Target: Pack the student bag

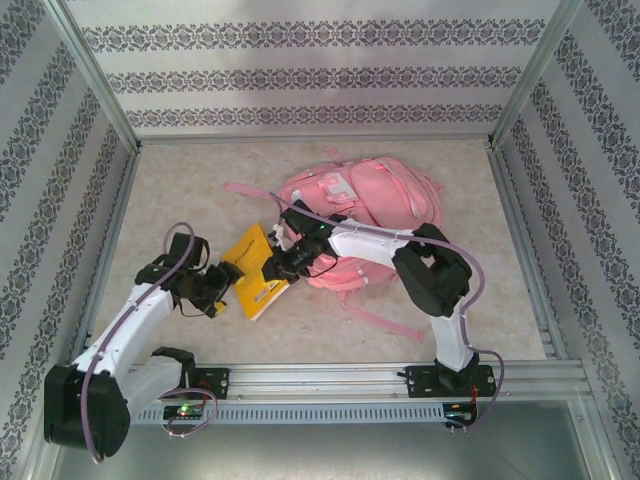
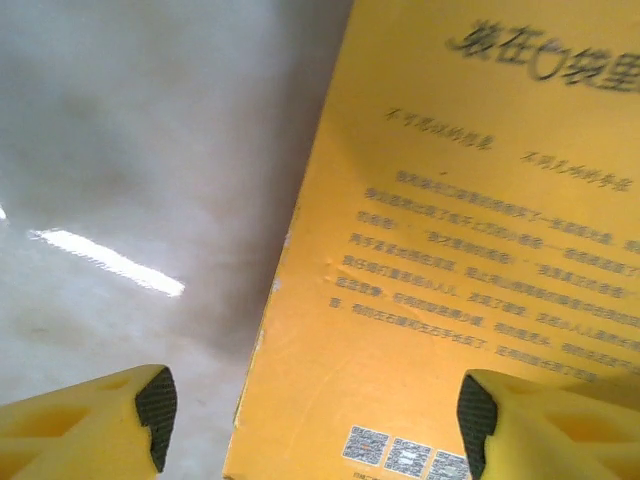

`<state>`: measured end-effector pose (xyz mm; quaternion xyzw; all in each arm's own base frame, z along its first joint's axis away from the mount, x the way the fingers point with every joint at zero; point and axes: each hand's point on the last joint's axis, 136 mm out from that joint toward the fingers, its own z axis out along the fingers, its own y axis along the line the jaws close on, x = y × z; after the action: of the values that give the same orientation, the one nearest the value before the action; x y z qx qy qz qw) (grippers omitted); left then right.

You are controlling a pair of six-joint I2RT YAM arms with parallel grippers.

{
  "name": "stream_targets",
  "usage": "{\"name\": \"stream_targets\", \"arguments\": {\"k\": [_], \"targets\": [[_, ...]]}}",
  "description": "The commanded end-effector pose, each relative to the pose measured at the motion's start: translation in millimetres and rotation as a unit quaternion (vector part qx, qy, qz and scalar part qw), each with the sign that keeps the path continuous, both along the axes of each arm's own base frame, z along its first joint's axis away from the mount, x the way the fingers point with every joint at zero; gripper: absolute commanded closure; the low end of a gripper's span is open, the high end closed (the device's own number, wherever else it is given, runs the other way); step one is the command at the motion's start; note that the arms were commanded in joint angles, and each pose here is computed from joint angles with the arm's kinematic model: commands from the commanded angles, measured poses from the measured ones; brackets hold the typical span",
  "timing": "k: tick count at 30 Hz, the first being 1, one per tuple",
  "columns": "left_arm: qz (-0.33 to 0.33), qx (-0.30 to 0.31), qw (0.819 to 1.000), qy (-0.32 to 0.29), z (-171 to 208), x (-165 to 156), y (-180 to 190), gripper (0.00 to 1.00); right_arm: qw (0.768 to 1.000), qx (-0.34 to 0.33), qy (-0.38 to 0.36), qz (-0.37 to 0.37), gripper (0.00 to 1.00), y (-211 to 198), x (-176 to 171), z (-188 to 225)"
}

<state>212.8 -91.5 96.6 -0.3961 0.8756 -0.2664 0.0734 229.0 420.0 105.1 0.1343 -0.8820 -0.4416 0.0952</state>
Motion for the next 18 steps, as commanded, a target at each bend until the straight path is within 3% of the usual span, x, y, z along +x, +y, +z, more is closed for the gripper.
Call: {"name": "stream_targets", "arguments": {"k": [1,5,8,13,18], "targets": [[-0.042,0.020,0.998,-0.031,32.1,-2.9,0.8,0.18,0.992,0.064,-0.108,0.012,1.00,-6.3,12.7,88.4],[-0.085,-0.011,0.988,-0.126,83.9,18.6,-15.6,0.12,0.985,0.105,-0.137,-0.015,1.00,-24.8,18.9,139.7],[-0.107,-0.059,0.968,-0.219,130.2,40.2,-33.6,0.10,0.973,0.168,-0.154,-0.040,1.00,-42.8,23.1,183.7],[-0.155,-0.164,0.906,-0.359,214.5,64.2,-66.3,0.09,0.948,0.273,-0.155,-0.055,1.00,-69.6,17.7,250.3],[-0.195,-0.221,0.853,-0.430,270.4,70.2,-83.9,0.10,0.938,0.298,-0.172,-0.041,1.00,-85.6,-4.1,277.9]]}}
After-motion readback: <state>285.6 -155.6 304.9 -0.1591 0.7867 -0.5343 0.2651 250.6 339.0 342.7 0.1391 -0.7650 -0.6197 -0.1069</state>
